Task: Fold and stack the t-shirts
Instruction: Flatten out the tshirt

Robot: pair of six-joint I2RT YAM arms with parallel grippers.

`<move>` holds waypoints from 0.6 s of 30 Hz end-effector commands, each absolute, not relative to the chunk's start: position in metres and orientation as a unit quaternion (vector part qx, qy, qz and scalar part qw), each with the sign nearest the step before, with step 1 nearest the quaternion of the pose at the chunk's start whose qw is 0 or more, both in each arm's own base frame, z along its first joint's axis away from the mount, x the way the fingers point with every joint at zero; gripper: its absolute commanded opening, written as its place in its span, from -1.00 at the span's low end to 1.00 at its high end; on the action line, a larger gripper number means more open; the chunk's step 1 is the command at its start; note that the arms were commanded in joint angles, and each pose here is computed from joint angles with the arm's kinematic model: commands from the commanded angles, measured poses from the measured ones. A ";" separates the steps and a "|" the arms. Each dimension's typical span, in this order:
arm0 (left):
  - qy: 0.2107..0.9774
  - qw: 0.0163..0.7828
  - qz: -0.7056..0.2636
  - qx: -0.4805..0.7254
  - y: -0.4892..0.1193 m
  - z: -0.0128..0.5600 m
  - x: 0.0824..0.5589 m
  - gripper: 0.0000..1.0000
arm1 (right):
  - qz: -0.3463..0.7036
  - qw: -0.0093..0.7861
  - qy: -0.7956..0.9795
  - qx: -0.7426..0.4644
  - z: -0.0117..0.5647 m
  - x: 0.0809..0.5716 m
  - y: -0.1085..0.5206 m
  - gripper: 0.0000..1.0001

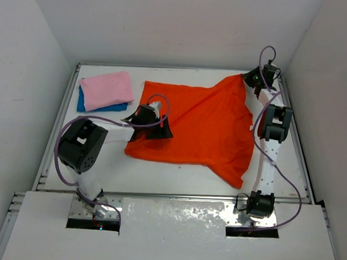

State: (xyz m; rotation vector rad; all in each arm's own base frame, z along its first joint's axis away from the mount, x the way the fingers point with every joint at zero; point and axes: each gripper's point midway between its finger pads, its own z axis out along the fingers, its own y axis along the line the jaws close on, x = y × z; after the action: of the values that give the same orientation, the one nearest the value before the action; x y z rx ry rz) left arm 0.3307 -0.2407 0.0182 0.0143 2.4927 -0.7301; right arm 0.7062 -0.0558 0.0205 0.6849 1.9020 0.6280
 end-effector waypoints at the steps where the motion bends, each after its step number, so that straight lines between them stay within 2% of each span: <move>1: 0.958 0.205 -0.199 0.006 -0.213 -0.025 0.300 0.31 | 0.297 0.544 0.739 0.264 0.058 0.727 -0.065 -0.72; 3: 0.956 0.209 -0.204 0.009 -0.216 -0.018 0.304 0.30 | 0.306 0.547 0.738 0.250 0.065 0.727 -0.062 -0.32; 4: 0.953 0.216 -0.211 0.011 -0.220 -0.009 0.310 0.30 | 0.312 0.549 0.738 0.241 0.072 0.725 -0.061 0.00; 7: 0.940 0.249 -0.233 0.014 -0.232 0.029 0.330 0.31 | 0.323 0.549 0.738 0.223 0.092 0.718 -0.057 0.38; 9: 0.928 0.283 -0.239 0.022 -0.238 0.064 0.348 0.31 | 0.321 0.538 0.747 0.224 0.092 0.707 -0.058 0.43; 10: 0.926 0.293 -0.238 0.024 -0.239 0.076 0.354 0.31 | 0.318 0.550 0.741 0.217 0.121 0.702 -0.060 0.43; 12: 0.917 0.327 -0.226 0.025 -0.236 0.110 0.373 0.32 | 0.301 0.524 0.766 0.222 0.118 0.684 -0.061 0.43; 14: 0.915 0.339 -0.219 0.021 -0.231 0.128 0.382 0.32 | 0.271 0.508 0.789 0.217 0.146 0.659 -0.059 0.38; 16: 0.915 0.346 -0.210 0.001 -0.213 0.142 0.390 0.32 | 0.228 0.444 0.833 0.240 0.126 0.617 -0.055 0.37; 17: 0.917 0.341 -0.205 -0.011 -0.205 0.141 0.389 0.32 | 0.205 0.449 0.840 0.227 0.155 0.597 -0.054 0.34; 18: 0.917 0.339 -0.207 -0.025 -0.191 0.141 0.389 0.32 | 0.184 0.407 0.861 0.241 0.135 0.569 -0.050 0.30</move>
State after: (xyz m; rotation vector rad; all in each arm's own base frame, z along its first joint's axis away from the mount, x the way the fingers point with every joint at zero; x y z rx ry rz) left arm 0.3868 -0.2300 0.1203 0.0142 2.4012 -0.6024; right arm 0.6231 -0.0552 0.0786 0.6806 2.0791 0.6242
